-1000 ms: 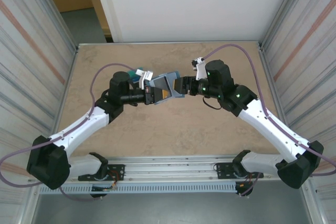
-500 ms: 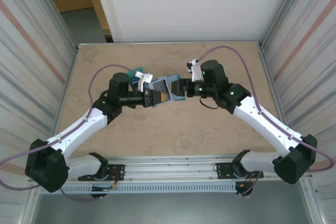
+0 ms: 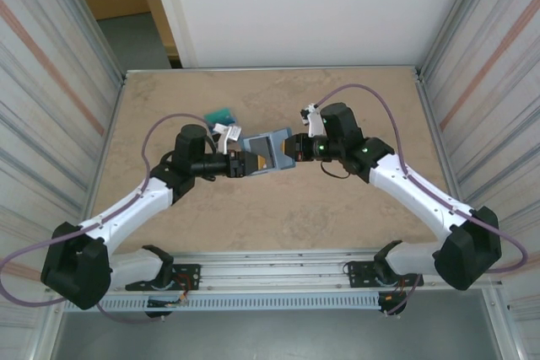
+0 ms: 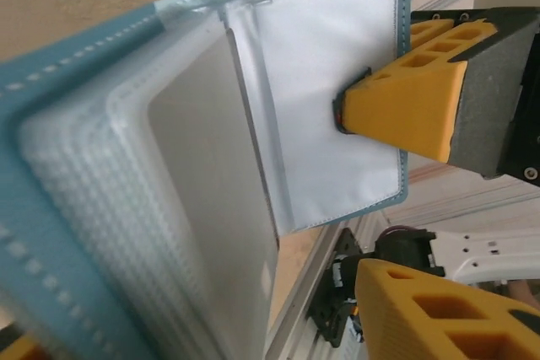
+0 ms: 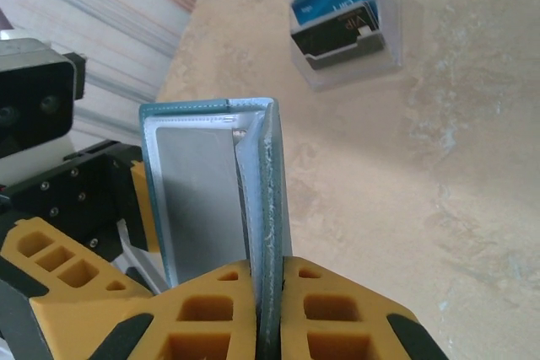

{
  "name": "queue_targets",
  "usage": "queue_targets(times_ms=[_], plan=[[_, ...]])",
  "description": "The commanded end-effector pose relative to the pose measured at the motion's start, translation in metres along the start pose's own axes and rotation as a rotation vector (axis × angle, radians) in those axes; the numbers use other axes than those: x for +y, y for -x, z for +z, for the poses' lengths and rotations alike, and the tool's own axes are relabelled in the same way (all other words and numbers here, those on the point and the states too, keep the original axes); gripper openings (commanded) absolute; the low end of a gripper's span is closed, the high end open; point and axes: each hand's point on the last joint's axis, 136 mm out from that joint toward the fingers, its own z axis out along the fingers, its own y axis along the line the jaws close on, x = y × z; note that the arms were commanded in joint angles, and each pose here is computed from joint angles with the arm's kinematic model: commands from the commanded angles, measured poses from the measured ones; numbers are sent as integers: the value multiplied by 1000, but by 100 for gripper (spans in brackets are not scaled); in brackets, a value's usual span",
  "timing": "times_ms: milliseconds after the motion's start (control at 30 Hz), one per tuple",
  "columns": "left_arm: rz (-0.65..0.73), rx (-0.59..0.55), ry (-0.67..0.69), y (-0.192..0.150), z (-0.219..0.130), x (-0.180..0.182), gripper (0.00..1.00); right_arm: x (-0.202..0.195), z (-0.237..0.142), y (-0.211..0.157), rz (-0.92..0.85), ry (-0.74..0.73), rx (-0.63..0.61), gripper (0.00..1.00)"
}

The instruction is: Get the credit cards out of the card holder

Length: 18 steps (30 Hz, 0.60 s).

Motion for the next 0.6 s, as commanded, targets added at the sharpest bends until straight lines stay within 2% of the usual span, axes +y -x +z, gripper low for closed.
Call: queue_targets(times_ms=[0, 133, 267, 567], plan=[[-21, -31, 55, -1, -3, 17, 65, -6, 5, 0, 23, -1, -2, 0], [-98, -33, 187, -16, -4, 51, 78, -18, 16, -11, 57, -22, 40, 0], [-182, -84, 337, -28, -17, 84, 98, -30, 28, -20, 98, -57, 73, 0], [-182, -197, 572, -32, -61, 106, 99, -43, 58, -38, 173, -81, 155, 0]])
